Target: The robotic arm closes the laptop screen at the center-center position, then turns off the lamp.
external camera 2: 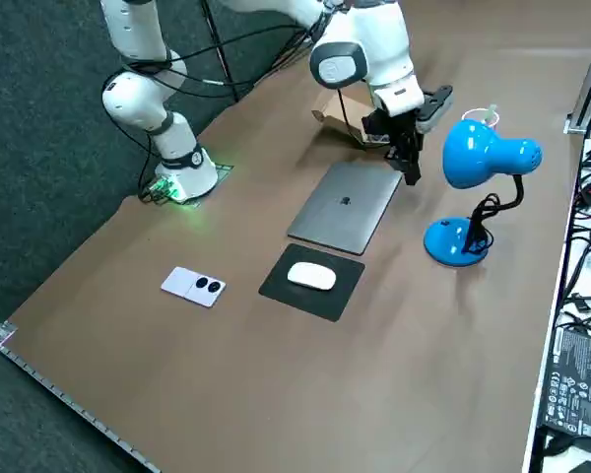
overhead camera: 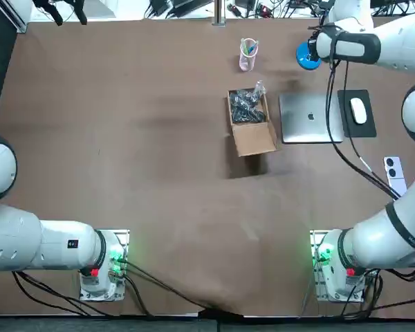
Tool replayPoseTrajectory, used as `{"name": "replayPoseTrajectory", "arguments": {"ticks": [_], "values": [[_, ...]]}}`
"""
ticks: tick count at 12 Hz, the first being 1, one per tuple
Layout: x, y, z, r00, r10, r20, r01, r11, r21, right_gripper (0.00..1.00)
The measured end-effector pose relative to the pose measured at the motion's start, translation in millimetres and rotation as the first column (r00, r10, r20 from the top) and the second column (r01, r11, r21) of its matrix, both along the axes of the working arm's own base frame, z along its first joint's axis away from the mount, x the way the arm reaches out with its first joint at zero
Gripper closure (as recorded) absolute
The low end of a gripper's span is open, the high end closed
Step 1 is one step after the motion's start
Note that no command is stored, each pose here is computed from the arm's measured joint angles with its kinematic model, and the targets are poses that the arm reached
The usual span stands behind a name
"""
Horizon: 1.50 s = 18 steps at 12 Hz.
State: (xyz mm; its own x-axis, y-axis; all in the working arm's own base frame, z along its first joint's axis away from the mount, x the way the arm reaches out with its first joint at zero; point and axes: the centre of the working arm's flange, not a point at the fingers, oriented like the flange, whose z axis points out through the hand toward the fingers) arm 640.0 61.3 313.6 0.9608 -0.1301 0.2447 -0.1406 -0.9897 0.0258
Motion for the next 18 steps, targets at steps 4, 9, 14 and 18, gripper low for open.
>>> {"name": "replayPoseTrajectory", "arguments": {"ticks": [4, 9, 14, 18], "values": [[0.2, 16.6, 1.1, 0.998, 0.038, 0.046, -0.034, 0.996, -0.078, 0.98], [-5.4, 44.5, -5.4, 0.994, -0.002, 0.114, 0.021, 0.985, -0.173, 0.98], [-16.2, 80.6, -34.1, 0.982, -0.045, 0.185, 0.089, 0.968, -0.233, 0.98], [-9.3, 82.3, -48.6, 0.972, -0.051, 0.231, 0.117, 0.952, -0.282, 0.98]]}}
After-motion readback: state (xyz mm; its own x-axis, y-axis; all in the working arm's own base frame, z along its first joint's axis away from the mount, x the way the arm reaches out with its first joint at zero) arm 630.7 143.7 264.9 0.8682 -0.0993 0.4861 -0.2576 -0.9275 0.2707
